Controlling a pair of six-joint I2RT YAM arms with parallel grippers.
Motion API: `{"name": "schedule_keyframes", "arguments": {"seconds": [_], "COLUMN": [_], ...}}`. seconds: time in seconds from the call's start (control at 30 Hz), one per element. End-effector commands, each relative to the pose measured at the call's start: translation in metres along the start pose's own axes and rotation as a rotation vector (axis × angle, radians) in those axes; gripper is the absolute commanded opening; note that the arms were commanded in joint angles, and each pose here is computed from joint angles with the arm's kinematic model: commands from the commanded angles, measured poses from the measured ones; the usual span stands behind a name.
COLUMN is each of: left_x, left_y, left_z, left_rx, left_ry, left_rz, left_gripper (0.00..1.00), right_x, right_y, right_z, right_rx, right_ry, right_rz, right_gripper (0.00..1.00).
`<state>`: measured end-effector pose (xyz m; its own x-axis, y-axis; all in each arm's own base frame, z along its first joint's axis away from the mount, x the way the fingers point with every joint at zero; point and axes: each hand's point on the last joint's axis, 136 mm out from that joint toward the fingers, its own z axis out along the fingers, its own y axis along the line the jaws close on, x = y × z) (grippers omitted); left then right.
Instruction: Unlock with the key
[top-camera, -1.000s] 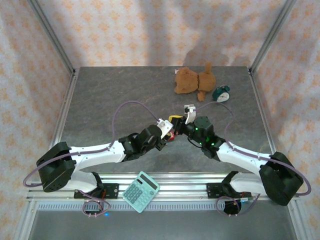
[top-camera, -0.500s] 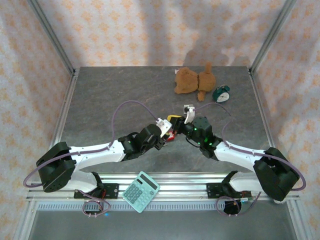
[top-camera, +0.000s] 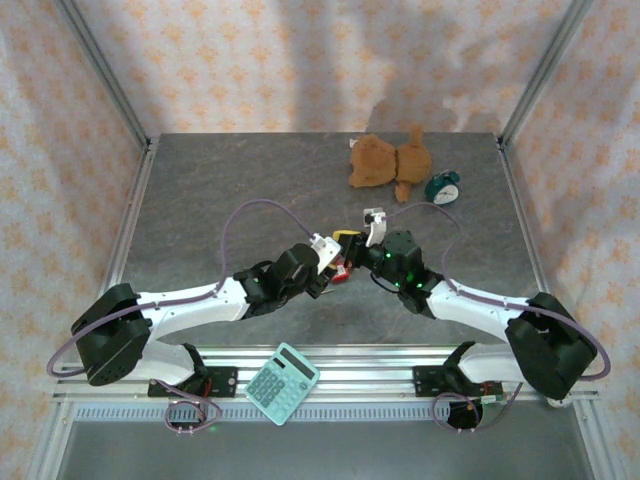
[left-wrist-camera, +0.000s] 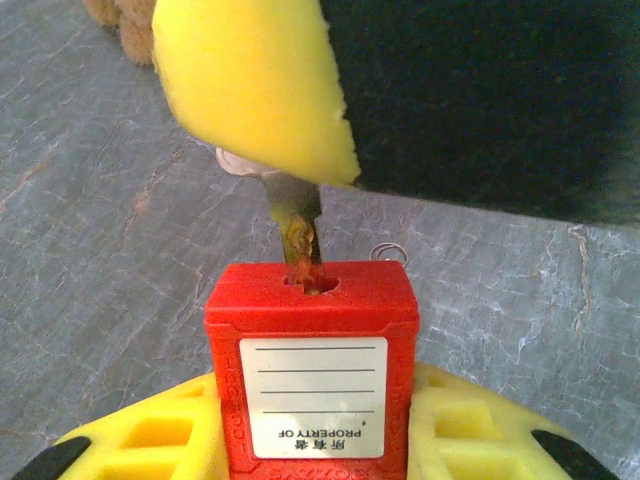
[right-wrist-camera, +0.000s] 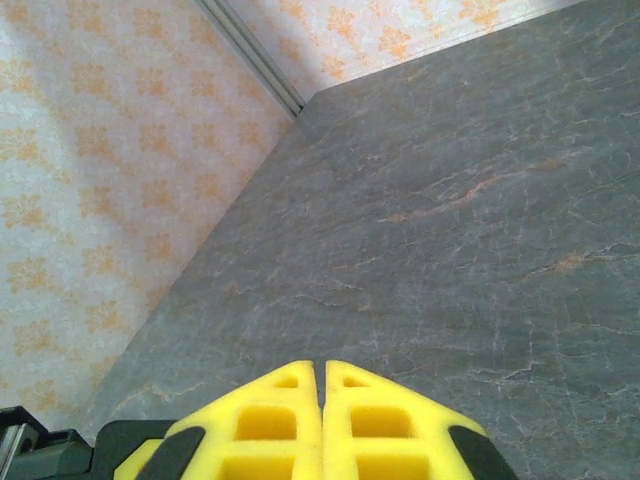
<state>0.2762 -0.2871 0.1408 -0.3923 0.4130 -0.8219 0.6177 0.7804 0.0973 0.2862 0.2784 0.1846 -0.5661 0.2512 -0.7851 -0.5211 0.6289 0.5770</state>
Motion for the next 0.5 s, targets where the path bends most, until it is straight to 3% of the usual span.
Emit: {"name": "schedule_keyframes", "arguments": {"seconds": [0.0,0.17,0.33,0.47], "left_x": [-0.157,-0.156,-0.155,-0.153], "left_y": [0.015,0.018,0.021,0.028], "left_z": [-0.068,-0.071,-0.073,-0.078], "left_rx": [0.003,-0.004,-0.005,-0.03], "left_ry": [-0.547,-0.558,-0.574,-0.593], "left_rz": [-0.113,-0.132,-0.169,-0.188], "left_gripper": [0.25,0.24,0.24,0.24], "right_x": [0.101,0.078,0.05,0.054], "right_y": [0.004,0.012,0.006,0.01], "right_z": [-0.013,-0.01,-0.011,-0.014], "right_rx": [-0.051,-0.053,-0.001,-0.017], "right_ry": [0.416,0.355,0.204,0.212], "right_rz": [0.046,0.037,0.035,0.021], "right_gripper": [0.04,0.03,0.03,0.03]}}
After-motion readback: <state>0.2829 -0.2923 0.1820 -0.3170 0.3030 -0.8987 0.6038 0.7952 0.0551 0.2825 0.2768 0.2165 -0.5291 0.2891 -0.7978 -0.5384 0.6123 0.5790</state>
